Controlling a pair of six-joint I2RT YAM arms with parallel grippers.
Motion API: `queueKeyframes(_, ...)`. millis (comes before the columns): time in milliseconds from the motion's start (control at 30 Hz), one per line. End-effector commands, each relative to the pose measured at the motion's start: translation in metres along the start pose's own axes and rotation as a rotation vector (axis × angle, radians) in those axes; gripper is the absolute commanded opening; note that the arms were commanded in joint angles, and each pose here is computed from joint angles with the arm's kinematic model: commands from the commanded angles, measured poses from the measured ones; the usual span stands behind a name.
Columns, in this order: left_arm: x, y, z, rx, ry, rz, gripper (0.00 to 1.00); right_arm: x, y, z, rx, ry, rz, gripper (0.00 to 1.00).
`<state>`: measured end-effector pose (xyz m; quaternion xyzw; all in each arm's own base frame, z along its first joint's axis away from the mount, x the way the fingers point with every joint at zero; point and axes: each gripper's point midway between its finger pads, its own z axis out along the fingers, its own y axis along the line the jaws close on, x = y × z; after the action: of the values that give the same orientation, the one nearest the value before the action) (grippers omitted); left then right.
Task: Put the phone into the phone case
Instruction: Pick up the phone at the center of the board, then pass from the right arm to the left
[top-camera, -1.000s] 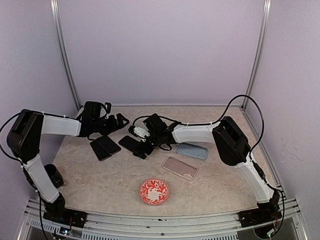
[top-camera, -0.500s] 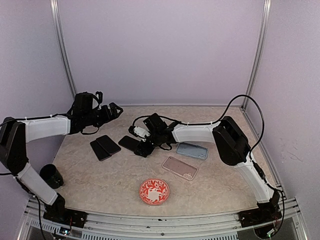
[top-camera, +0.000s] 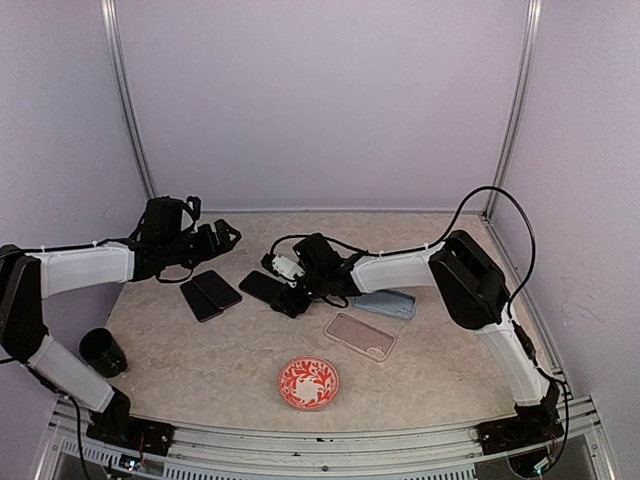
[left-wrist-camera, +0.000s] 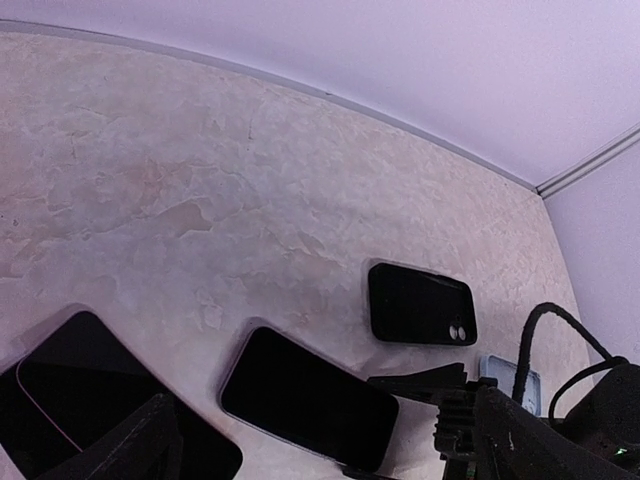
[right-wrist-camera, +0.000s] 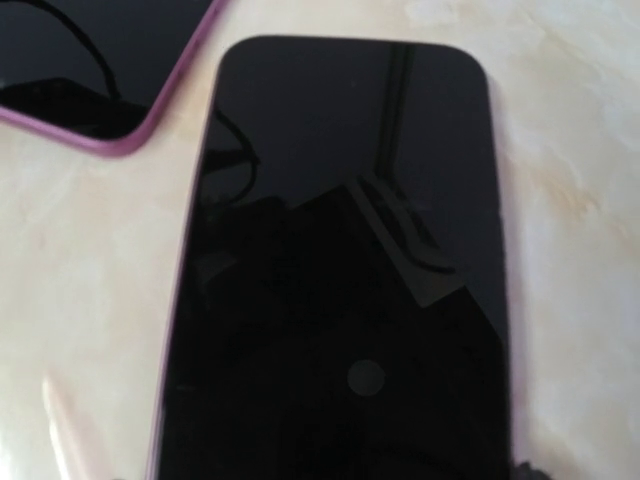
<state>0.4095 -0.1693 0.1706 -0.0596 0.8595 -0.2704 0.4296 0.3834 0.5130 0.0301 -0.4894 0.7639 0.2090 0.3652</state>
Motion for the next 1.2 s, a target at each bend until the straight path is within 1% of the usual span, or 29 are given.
queueKeyframes(0, -0.002, -0.001, -0.007, -0.002, -0.019, 0.014, 0.99, -0.012, -0.001, -0.019, 0.04, -0.044, -0.018, 0.65)
queueKeyframes(167, 0.002, -0.003, -0.004, 0.022, -0.004, 0.014, 0.99, -0.033, -0.003, -0.04, 0.055, -0.124, -0.03, 0.65)
queueKeyframes(433, 0.008, -0.007, 0.002, 0.066, 0.028, 0.008, 0.99, -0.055, -0.003, -0.066, 0.072, -0.21, -0.049, 0.64)
queueKeyframes(800, 0.016, -0.012, 0.008, 0.12, 0.073, 0.0, 0.99, -0.071, 0.003, -0.1, 0.069, -0.298, -0.096, 0.63)
queueKeyframes(1167, 0.028, -0.04, 0.006, 0.277, 0.156, 0.01, 0.99, -0.076, 0.022, -0.144, 0.03, -0.39, -0.179, 0.62)
